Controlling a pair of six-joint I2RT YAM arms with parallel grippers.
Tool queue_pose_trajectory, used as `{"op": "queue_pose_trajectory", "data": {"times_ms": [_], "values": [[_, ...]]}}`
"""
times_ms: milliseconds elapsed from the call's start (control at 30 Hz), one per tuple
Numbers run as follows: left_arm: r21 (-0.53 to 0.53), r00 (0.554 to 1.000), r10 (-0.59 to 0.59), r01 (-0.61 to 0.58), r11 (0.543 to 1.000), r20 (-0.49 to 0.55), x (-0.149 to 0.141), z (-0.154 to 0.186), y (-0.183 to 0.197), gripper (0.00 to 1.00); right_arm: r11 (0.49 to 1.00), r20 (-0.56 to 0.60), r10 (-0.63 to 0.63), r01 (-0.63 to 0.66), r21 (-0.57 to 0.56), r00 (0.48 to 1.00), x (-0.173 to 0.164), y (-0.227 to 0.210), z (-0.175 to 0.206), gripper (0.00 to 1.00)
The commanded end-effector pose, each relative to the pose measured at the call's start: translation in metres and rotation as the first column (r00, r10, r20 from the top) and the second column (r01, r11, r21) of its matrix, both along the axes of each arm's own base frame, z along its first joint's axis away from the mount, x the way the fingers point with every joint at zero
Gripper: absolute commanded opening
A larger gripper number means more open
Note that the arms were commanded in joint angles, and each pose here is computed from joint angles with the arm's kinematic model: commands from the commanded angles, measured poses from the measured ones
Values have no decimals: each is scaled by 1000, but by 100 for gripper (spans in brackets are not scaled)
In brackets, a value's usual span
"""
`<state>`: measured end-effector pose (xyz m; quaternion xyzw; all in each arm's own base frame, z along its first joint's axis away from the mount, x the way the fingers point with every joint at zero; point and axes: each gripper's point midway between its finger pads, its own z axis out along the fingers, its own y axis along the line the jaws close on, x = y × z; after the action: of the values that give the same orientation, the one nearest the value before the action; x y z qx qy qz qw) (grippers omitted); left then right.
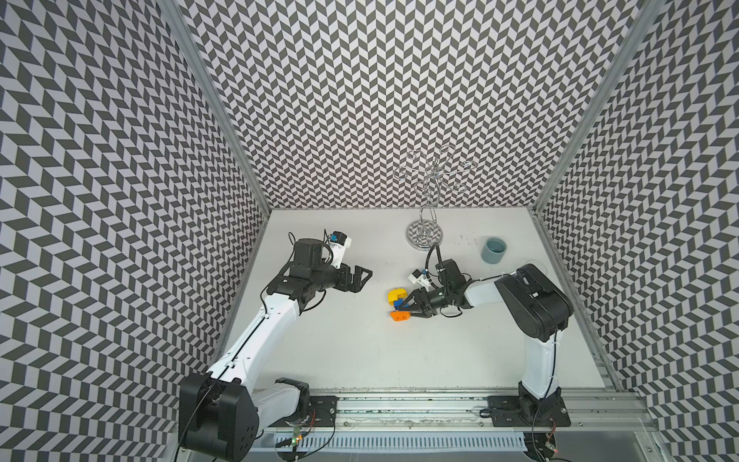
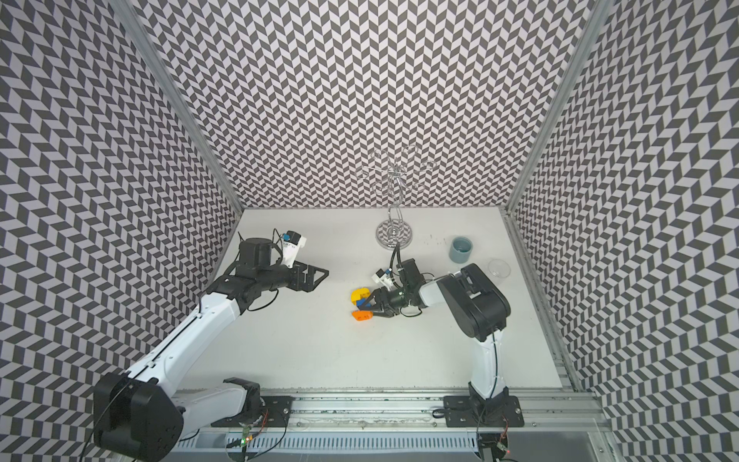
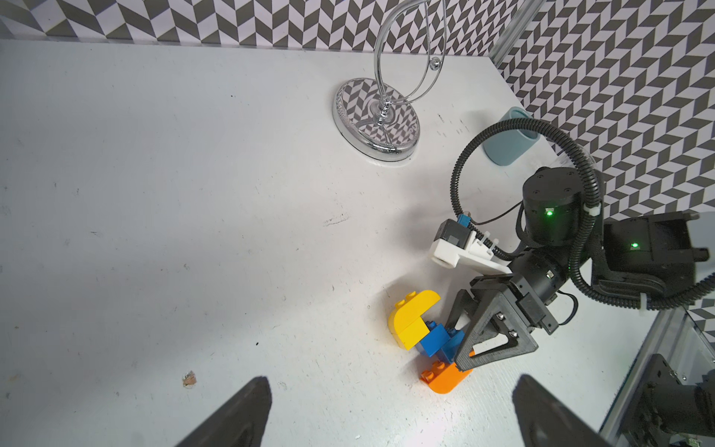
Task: Assemble the letter s with lego
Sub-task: Adjust the lego brick at the center of the board.
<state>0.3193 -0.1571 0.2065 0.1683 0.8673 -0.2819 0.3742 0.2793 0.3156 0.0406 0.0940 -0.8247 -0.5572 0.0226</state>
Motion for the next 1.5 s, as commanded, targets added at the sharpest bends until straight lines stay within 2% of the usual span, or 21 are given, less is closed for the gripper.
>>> {"op": "queue_pose_trajectory", "data": {"times_ms": [0, 300, 367, 433, 667, 800, 900, 1000, 1100, 1167, 1233, 1300, 1367, 1400, 1467], "values": [[-5, 999, -10, 10, 1000, 34, 3, 14, 0, 99, 984, 21, -73, 75, -159, 997, 10, -16, -25, 56], [-4, 999, 6, -5, 1000, 46, 1, 14, 3, 99, 921, 168, -43, 104, -376, 985, 23, -37, -42, 58], [-7, 999, 9, -8, 1000, 45, 1, 14, 4, 99, 916, 183, -34, 104, -388, 982, 25, -38, -43, 61], [-10, 999, 13, -12, 1000, 47, 1, 14, 4, 99, 911, 197, -29, 107, -398, 980, 27, -40, -44, 72], [-21, 998, 30, -29, 999, 55, 3, 12, 7, 99, 910, 244, -29, 127, -395, 969, 35, -40, -39, 72], [-21, 994, 76, -74, 997, 73, 8, 11, 14, 99, 890, 328, -27, 172, -422, 944, 46, -46, -31, 72], [-32, 986, 127, -124, 992, 112, 13, 11, 22, 99, 878, 425, -25, 223, -423, 905, 59, -51, -19, 72], [-37, 962, 202, -199, 979, 186, 23, 14, 37, 99, 878, 570, -13, 283, -387, 822, 76, -56, 10, 72], [-62, 903, 320, -316, 947, 288, 37, 21, 63, 99, 878, 739, -16, 363, -311, 673, 91, -69, 57, 73], [-110, 854, 417, -404, 908, 311, 44, 17, 86, 99, 872, 832, -27, 420, -252, 554, 101, -85, 91, 73], [-164, 818, 495, -467, 869, 295, 48, 9, 105, 99, 847, 886, -48, 488, -208, 460, 109, -108, 115, 73], [-211, 754, 603, -565, 797, 260, 51, -3, 128, 99, 813, 938, -26, 553, -181, 346, 118, -136, 129, 73], [-225, 713, 653, -613, 757, 255, 49, -15, 146, 99, 767, 967, -54, 631, -119, 248, 125, -173, 141, 73], [-222, 693, 669, -632, 743, 268, 48, -18, 153, 99, 742, 973, -69, 664, -97, 219, 128, -190, 142, 73], [-193, 670, 663, -640, 744, 335, 43, -23, 162, 99, 703, 977, -80, 706, -85, 197, 130, -218, 130, 73]]}}
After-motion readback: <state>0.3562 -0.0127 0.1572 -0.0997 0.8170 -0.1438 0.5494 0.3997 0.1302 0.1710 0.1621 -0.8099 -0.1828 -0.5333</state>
